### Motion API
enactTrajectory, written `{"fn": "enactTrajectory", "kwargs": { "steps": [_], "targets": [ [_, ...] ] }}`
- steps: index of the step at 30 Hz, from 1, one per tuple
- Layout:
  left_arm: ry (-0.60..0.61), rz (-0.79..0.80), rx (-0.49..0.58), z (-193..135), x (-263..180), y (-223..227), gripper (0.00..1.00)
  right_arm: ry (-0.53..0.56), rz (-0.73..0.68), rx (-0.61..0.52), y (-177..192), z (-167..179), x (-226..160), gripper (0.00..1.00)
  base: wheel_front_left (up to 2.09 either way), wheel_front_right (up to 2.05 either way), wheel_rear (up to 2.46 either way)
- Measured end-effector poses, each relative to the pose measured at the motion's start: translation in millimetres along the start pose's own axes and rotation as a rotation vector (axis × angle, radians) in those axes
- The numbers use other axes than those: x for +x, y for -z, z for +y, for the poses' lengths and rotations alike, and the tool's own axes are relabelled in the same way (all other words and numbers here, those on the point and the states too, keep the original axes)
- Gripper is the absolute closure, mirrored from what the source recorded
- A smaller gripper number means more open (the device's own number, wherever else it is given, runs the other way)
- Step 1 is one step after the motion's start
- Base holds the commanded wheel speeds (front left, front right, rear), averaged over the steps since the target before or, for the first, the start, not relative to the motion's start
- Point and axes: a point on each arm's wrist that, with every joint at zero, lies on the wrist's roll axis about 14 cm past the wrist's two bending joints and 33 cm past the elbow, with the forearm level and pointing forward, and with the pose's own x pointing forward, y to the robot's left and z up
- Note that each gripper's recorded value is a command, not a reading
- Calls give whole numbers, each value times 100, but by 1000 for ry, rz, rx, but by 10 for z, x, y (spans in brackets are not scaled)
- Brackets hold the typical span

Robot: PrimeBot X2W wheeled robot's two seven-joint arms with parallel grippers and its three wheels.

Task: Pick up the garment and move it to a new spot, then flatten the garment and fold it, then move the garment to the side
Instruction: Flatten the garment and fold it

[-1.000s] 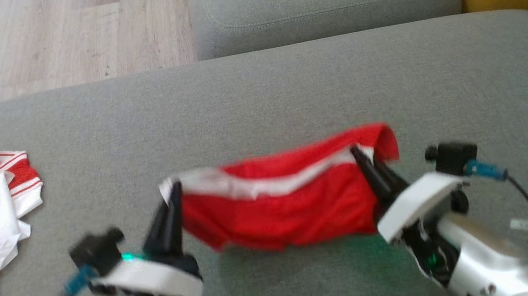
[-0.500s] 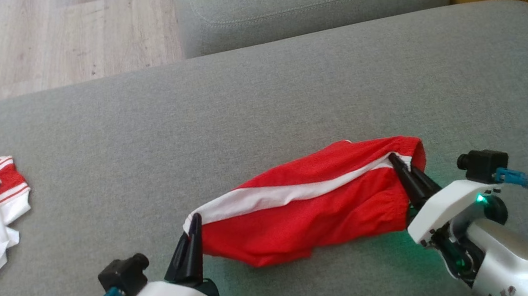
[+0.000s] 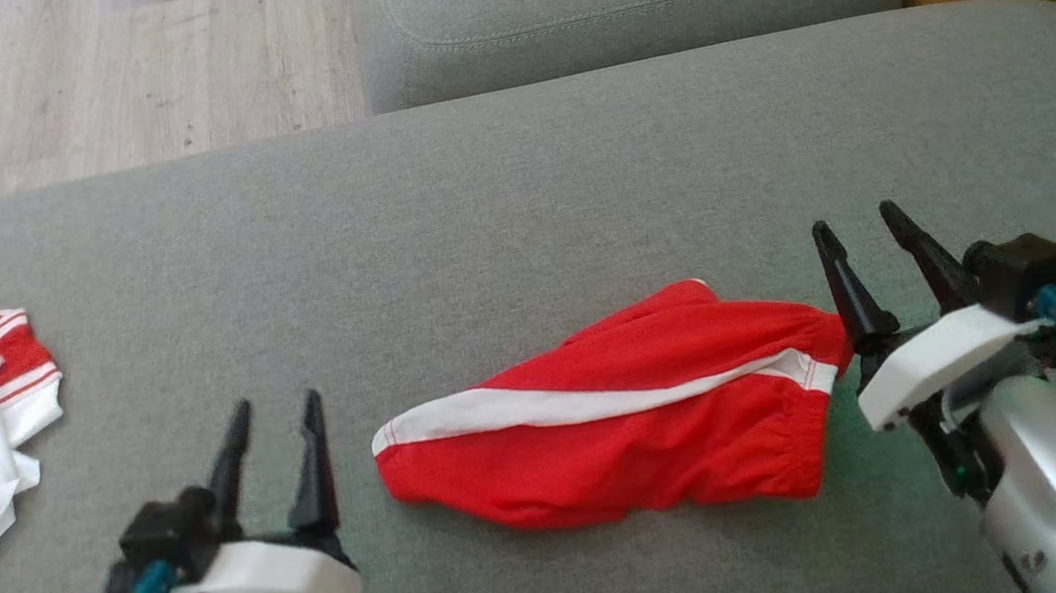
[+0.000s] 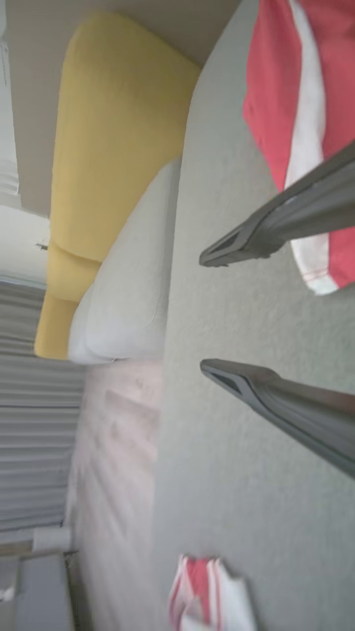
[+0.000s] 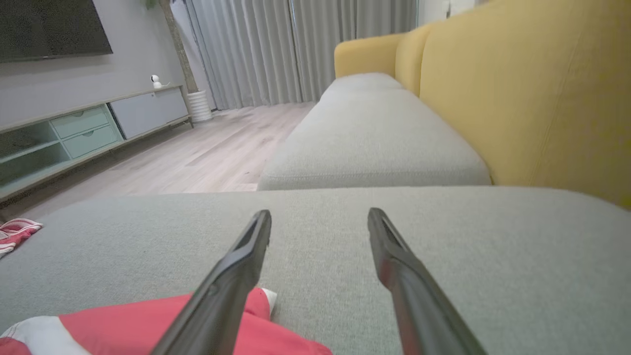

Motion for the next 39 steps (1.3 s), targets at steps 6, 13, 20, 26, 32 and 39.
{"fn": "enactTrajectory", "kwargs": {
  "steps": [6,13,20,26,32,39],
  "targets": [
    [-101,-83,183,182,-33,-258,0,-11,-63,-77,-64,197,-80,0,0,0,0],
    [-175,-27,225,305,-257,-23,0,-2,-12,-41,211,322,-247,0,0,0,0],
    [-201,30,191,293,-424,225,0,16,77,16,558,372,-423,0,0,0,0],
    [-202,34,180,289,-454,250,0,26,112,89,687,398,-456,0,0,0,0],
    [-209,34,176,310,-479,253,0,15,127,159,746,496,-457,0,0,0,0],
    [-214,34,164,318,-486,261,0,-1,98,265,667,611,-411,0,0,0,0]
  ]
}}
